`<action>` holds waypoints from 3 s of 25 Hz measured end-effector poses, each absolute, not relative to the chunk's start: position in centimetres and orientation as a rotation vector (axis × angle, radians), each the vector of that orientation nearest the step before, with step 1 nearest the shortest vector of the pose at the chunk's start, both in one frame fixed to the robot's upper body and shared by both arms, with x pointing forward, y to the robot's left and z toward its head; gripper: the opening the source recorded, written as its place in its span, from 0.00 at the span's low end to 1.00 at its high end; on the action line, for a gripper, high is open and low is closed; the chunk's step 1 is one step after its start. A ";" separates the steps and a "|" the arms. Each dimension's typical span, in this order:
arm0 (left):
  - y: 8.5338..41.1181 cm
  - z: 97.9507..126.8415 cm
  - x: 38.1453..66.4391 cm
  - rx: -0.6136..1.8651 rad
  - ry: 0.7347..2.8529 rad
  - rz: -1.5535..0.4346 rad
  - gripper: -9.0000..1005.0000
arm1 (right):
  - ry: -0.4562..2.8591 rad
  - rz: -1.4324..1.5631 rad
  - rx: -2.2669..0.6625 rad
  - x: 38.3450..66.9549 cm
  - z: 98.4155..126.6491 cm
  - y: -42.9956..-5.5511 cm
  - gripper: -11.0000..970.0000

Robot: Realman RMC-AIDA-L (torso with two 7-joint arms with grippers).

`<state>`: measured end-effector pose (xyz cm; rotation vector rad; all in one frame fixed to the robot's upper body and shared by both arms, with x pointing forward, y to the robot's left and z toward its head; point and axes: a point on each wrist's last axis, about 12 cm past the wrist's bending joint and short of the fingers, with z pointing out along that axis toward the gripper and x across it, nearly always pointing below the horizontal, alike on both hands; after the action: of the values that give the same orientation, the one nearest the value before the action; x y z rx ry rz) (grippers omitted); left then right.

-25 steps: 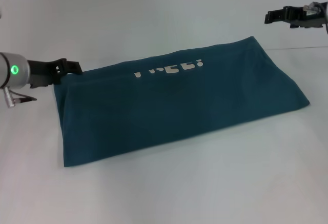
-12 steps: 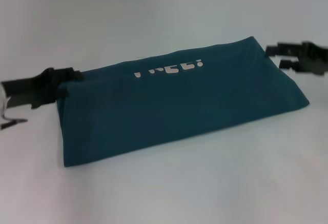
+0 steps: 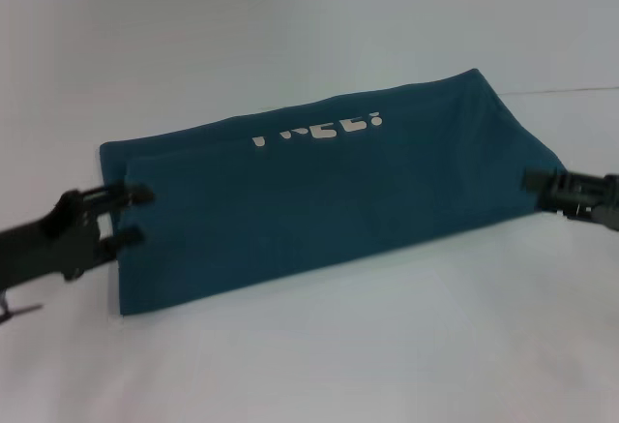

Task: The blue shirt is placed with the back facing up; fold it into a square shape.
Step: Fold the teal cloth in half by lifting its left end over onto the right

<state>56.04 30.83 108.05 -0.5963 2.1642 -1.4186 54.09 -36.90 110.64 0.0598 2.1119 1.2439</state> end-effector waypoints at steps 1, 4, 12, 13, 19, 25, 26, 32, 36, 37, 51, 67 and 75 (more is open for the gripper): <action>31.0 107.7 55.4 -0.622 2.160 -1.439 0.66 | 2.115 1.243 0.051 53.9 110.4 -36.9 0.85; 31.6 106.8 53.9 -0.706 2.150 -1.491 0.66 | 2.124 1.244 0.036 53.5 109.8 -36.8 0.85; 32.0 105.6 51.9 -0.860 2.155 -1.566 0.66 | 2.127 1.260 -0.002 52.9 109.8 -36.9 0.85; 32.0 105.4 51.8 -0.875 2.162 -1.565 0.66 | 2.126 1.259 0.001 52.9 109.8 -37.0 0.85; 31.5 104.4 51.5 -0.947 2.167 -1.565 0.66 | 2.135 1.234 0.008 52.9 109.8 -37.6 0.85; 31.7 103.6 51.3 -1.008 2.183 -1.515 0.66 | 2.147 1.227 0.011 52.8 109.7 -37.7 0.85; 31.7 103.6 51.3 -1.013 2.181 -1.510 0.66 | 2.148 1.228 0.012 52.8 109.7 -37.7 0.85; 32.0 103.1 51.0 -1.041 2.200 -1.471 0.66 | 2.149 1.229 0.021 52.7 109.6 -37.7 0.85; 32.1 102.9 50.9 -1.055 2.207 -1.450 0.66 | 2.150 1.229 0.028 52.5 109.6 -37.8 0.85; 32.2 102.8 50.9 -1.059 2.205 -1.444 0.66 | 2.150 1.228 0.029 52.5 109.6 -37.8 0.85; 31.9 102.5 51.7 -1.084 2.202 -1.400 0.66 | 2.151 1.228 0.035 52.4 109.5 -37.9 0.85; 30.2 102.8 54.0 -1.025 2.230 -1.367 0.66 | 2.141 1.226 0.049 52.3 109.5 -38.1 0.85; 29.4 102.9 54.8 -0.997 2.246 -1.347 0.66 | 2.139 1.224 0.047 52.3 109.6 -38.2 0.85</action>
<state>54.83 29.36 102.91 -0.9966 2.2460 -1.3466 52.33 -38.16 109.55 0.0469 2.1392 1.2239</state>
